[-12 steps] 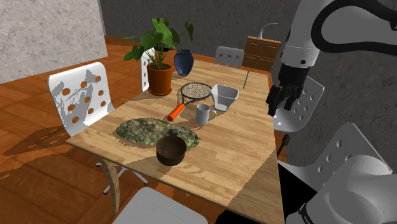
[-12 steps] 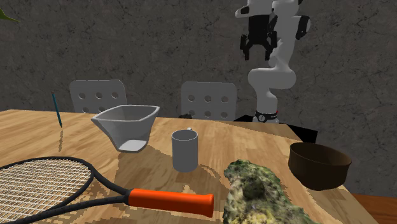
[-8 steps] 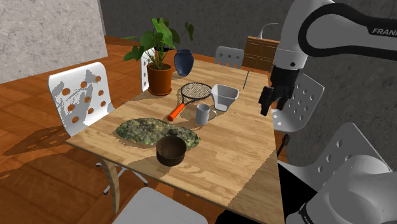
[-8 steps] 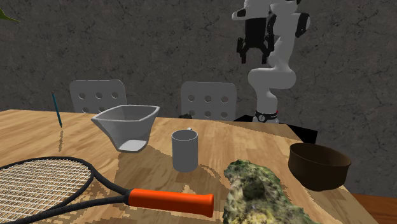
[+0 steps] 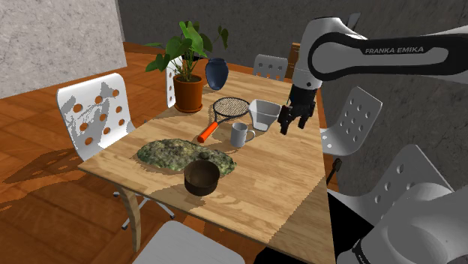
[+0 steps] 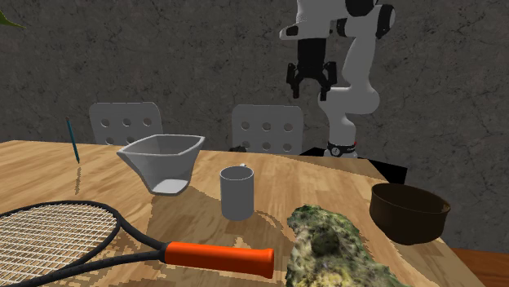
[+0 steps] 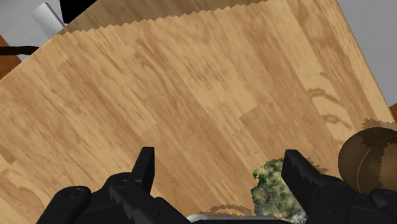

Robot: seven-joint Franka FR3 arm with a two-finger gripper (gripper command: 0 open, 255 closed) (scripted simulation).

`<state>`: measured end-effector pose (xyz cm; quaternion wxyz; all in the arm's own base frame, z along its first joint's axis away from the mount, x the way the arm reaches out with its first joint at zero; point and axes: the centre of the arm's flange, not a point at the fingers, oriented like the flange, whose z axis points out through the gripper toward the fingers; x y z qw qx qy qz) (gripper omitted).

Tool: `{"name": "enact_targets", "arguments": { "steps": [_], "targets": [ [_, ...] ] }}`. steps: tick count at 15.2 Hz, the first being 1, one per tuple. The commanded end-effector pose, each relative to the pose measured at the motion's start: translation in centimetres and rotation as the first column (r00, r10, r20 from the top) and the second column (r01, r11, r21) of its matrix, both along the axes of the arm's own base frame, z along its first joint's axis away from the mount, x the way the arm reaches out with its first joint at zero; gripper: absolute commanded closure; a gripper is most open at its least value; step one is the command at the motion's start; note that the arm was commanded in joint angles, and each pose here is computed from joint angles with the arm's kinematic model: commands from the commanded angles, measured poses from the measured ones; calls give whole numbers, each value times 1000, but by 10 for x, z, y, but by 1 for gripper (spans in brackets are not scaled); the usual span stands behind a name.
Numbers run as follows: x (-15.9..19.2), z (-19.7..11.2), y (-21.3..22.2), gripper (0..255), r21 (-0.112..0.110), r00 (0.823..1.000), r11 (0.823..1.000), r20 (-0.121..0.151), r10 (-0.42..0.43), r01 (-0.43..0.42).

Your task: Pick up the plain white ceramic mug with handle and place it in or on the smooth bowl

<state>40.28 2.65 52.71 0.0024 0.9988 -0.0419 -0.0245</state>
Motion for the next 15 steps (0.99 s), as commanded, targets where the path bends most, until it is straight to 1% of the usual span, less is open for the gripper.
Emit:
{"name": "enact_targets", "arguments": {
  "steps": [1,15],
  "targets": [
    [21,-12,2,0,-1,1000,1000,12,10,-10],
    [178,-90,10,0,-9,994,997,79,78,-78]
  ]
}}
